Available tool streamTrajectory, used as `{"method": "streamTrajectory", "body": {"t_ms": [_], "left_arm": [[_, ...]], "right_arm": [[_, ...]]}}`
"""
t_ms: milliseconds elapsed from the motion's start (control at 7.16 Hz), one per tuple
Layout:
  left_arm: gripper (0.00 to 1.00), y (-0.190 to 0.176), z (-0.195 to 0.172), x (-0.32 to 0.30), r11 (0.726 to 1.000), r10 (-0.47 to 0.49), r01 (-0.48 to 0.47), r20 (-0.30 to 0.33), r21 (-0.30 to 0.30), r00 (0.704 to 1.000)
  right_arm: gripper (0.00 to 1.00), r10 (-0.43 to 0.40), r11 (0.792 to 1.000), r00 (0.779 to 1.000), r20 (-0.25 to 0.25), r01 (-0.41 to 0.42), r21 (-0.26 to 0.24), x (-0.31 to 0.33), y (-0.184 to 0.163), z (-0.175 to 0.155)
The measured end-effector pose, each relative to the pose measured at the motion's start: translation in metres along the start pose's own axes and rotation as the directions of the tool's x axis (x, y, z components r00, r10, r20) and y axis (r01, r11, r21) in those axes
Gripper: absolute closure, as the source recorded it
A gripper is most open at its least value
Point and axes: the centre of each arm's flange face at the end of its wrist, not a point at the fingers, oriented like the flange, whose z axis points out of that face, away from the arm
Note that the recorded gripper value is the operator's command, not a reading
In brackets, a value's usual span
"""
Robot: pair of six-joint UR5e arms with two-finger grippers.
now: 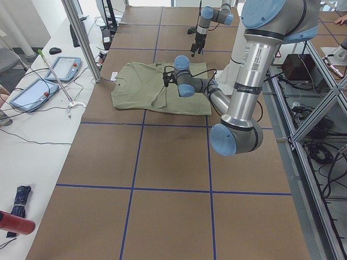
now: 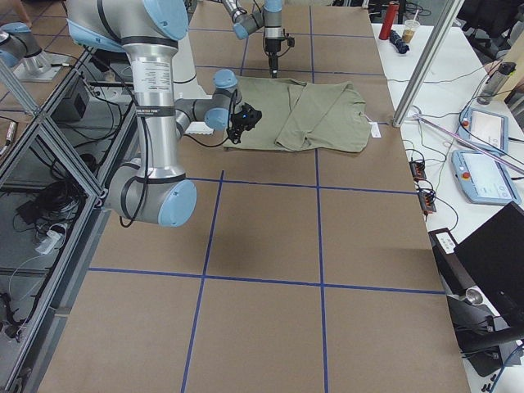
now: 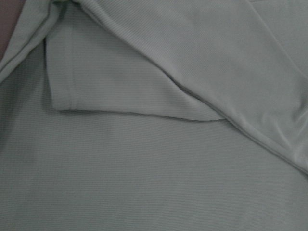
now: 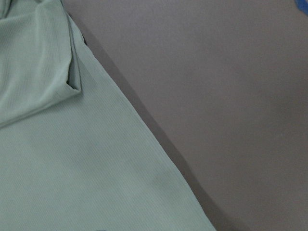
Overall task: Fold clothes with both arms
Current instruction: 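Position both grippers at the hem corners nearest the robot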
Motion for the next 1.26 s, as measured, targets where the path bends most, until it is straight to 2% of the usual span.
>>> {"method": "streamTrajectory", "body": {"t_ms": [140,419,838,977,1117,1256], "left_arm": [[0.00,0.001,-0.001,-0.003,1.000,-0.006,0.006,0.004,0.005,1.000],[0.00,0.001,-0.001,-0.005,1.000,-0.008,0.008,0.006,0.011,1.000],[0.01,0.003,-0.001,-0.004,1.000,-0.003,0.003,-0.002,0.010,1.000],[0.01,0.003,-0.001,-0.003,1.000,-0.001,0.001,-0.003,0.010,1.000],[0.03,0.002,-0.001,-0.002,1.000,0.001,-0.001,-0.004,0.011,1.000],[0.04,0.003,-0.002,-0.001,1.000,0.003,-0.003,-0.006,0.011,1.000]], "right_arm": [[0.08,-0.002,1.000,1.000,-0.018,0.002,0.011,0.012,0.029,0.008],[0.21,0.017,1.000,0.998,-0.055,-0.016,0.022,0.031,0.055,0.025],[0.38,0.028,0.998,0.997,-0.068,-0.025,0.050,0.032,0.048,0.034],[0.49,0.029,0.998,0.997,-0.075,-0.024,0.061,0.032,0.045,0.035],[0.70,0.029,0.997,0.996,-0.082,-0.023,0.069,0.032,0.043,0.036],[0.81,0.030,0.997,0.996,-0.084,-0.024,0.071,0.032,0.043,0.036]]}}
